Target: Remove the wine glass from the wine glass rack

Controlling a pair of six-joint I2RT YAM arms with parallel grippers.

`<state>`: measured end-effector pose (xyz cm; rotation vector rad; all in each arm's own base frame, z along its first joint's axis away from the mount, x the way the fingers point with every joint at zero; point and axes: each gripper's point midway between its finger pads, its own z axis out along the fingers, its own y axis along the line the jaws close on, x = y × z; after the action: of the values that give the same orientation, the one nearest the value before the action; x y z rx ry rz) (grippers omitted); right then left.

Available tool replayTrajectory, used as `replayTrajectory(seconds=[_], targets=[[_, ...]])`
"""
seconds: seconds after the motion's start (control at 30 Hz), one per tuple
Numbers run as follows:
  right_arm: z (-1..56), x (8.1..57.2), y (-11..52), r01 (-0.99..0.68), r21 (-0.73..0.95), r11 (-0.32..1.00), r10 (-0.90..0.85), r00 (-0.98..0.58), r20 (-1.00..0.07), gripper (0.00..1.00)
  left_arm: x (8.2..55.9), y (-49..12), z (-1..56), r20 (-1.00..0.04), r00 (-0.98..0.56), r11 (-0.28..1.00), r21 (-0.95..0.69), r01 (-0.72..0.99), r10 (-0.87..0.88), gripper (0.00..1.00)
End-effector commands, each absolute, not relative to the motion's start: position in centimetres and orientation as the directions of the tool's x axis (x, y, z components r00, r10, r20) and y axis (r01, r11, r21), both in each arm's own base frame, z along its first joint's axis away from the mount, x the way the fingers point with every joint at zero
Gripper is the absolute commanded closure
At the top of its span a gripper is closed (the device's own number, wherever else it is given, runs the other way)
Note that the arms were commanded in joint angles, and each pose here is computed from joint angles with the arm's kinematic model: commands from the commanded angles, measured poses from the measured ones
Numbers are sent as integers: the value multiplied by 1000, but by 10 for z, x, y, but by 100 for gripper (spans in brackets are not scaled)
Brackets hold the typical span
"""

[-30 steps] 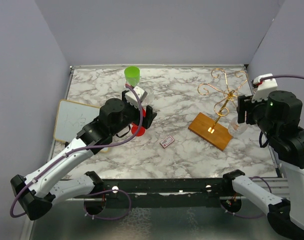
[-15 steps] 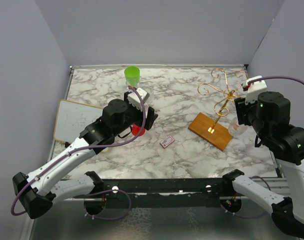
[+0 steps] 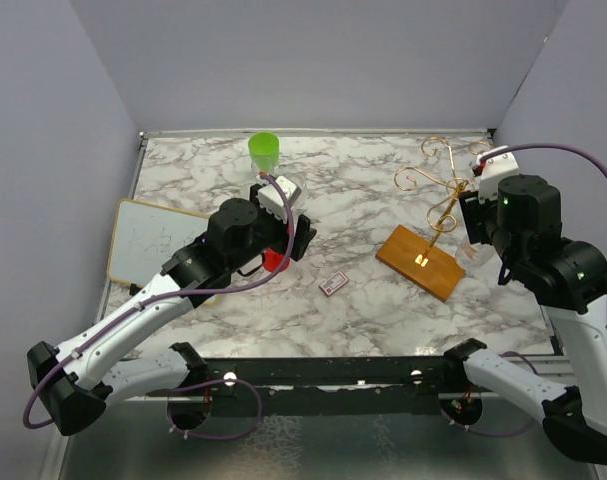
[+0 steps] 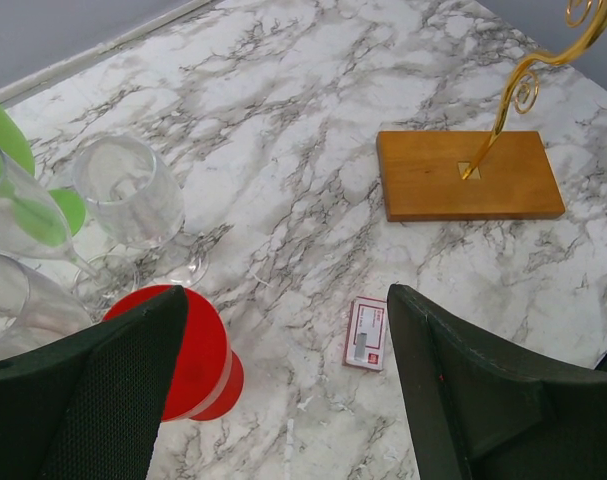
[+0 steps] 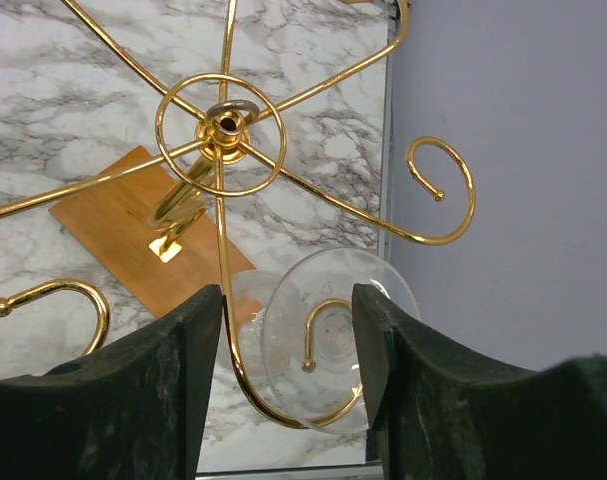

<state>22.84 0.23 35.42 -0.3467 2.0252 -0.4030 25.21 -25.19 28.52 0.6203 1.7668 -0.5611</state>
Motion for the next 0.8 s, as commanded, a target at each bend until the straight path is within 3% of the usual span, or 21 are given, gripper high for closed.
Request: replayTrajectory(seconds=[0.0, 0.13, 0.33, 0.53, 0.77], targets=[[384, 231, 7, -21, -338, 941, -322, -368, -872, 42, 256, -253, 287, -969, -215, 756, -51, 652, 120, 17], [395, 226, 2, 59, -251, 966, -219, -331, -918, 31, 256, -253, 285, -968, -217, 755, -50, 654, 124, 17], [394, 211, -24, 284, -137, 949, -33, -345, -938, 6, 254, -253, 284, -968, -217, 753, -48, 657, 128, 17], [393, 206, -21, 369, 11, 929, 146, -341, -929, 4, 252, -254, 287, -969, -214, 746, -55, 663, 119, 17], [372, 215, -17, 401, -19, 916, 156, -398, -904, 2, 250, -253, 288, -971, -211, 745, -56, 665, 116, 17]])
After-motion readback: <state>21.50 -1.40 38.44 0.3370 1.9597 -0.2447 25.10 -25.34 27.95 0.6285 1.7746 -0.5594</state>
